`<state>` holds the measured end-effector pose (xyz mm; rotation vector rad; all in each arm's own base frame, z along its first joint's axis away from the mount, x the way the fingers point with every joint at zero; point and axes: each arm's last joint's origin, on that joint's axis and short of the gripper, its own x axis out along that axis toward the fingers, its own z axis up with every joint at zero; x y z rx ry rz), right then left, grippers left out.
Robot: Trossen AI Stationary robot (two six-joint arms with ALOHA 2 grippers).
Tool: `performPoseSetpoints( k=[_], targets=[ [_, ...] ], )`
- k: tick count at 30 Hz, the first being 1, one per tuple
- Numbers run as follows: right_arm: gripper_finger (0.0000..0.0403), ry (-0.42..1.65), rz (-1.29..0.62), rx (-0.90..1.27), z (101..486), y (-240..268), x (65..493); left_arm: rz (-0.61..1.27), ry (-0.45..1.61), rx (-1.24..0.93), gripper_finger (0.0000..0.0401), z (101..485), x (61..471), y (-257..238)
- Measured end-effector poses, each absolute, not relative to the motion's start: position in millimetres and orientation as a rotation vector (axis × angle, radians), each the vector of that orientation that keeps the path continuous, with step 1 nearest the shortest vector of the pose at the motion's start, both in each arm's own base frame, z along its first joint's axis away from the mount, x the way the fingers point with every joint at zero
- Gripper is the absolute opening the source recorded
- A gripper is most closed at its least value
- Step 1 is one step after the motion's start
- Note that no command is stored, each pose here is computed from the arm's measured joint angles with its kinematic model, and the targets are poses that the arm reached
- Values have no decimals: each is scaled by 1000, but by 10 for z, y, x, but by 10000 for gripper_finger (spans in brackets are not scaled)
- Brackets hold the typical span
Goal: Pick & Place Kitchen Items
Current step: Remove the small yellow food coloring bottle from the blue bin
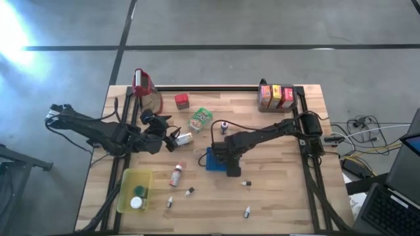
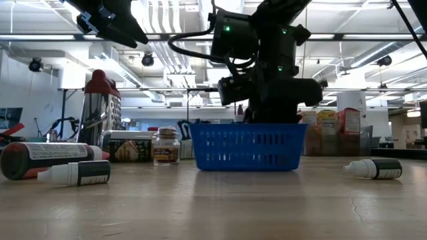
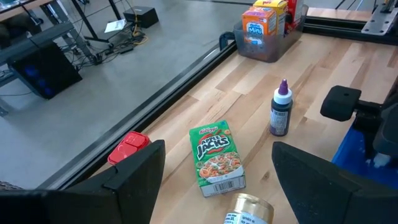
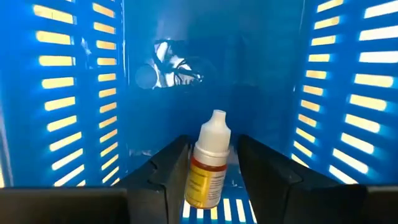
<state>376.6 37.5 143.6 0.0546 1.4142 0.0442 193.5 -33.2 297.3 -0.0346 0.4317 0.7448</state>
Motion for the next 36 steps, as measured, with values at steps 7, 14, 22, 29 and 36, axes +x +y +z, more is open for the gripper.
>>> performPoseSetpoints(
  k=[7, 14, 22, 29, 36],
  targets=[
    [85, 1407, 47, 50, 1436, 374, 3771, 745, 432, -34, 300, 2973, 1935, -332],
    [54, 1409, 55, 51, 1460, 376, 3762, 745, 432, -34, 300, 2973, 1935, -332],
    [65, 1317, 61, 59, 1791, 374, 3731, 745, 432, -35, 300, 2973, 1935, -332],
    [63, 1298, 51, 95, 2229, 423, 3484, 745, 432, -34, 300, 2973, 1934, -332],
    [64, 1306, 30, 140, 2371, 609, 3062, 745, 431, -34, 301, 2973, 1934, -332]
  ],
)
